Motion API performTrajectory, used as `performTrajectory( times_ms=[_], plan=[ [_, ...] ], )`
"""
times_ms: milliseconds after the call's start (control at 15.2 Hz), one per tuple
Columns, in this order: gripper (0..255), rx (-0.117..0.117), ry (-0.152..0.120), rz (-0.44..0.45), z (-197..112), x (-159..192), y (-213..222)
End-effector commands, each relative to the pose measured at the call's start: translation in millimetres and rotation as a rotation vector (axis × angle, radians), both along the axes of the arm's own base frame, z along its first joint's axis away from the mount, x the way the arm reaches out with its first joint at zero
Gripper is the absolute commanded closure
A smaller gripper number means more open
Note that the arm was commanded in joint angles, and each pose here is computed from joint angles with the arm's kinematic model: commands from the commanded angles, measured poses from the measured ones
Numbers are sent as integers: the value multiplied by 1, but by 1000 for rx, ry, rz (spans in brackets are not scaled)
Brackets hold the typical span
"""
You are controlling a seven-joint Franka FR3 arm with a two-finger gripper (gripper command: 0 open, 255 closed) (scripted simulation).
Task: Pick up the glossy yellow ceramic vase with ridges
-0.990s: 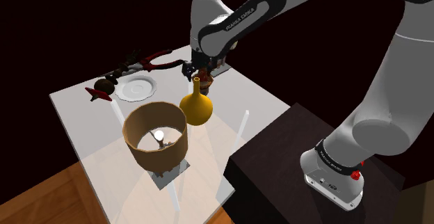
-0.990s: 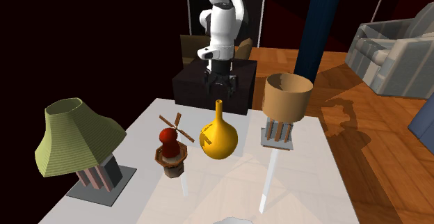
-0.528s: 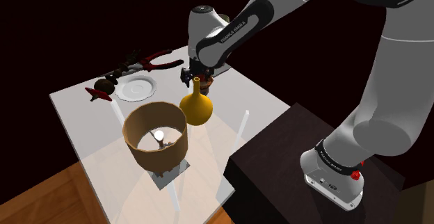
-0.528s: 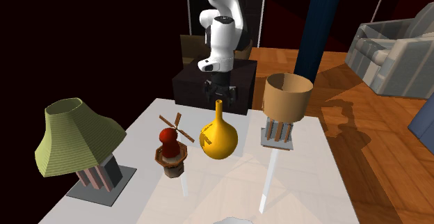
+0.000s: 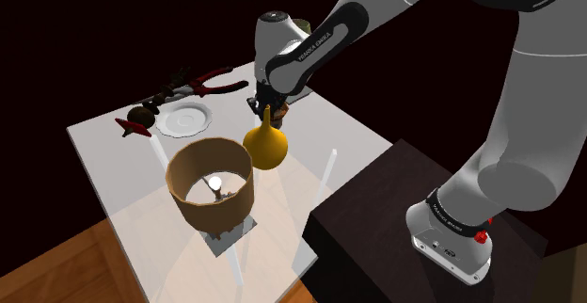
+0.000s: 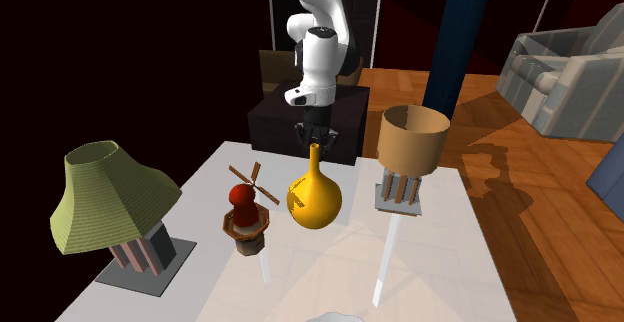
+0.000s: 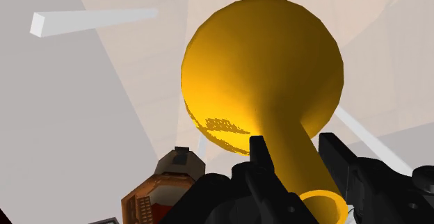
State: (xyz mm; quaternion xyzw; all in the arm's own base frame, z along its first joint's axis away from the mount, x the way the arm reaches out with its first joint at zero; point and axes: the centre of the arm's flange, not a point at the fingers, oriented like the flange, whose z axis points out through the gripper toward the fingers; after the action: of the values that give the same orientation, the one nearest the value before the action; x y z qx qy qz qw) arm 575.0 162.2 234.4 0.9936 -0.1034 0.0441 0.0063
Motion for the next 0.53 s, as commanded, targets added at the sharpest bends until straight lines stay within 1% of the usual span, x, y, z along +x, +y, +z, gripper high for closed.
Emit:
performTrajectory(
  times_ms=[0,198,462],
  plan=[
    [255,0,1,0,0,0,0],
    [255,0,1,0,0,0,1],
    [255,0,1,0,21,0,1]
  ],
)
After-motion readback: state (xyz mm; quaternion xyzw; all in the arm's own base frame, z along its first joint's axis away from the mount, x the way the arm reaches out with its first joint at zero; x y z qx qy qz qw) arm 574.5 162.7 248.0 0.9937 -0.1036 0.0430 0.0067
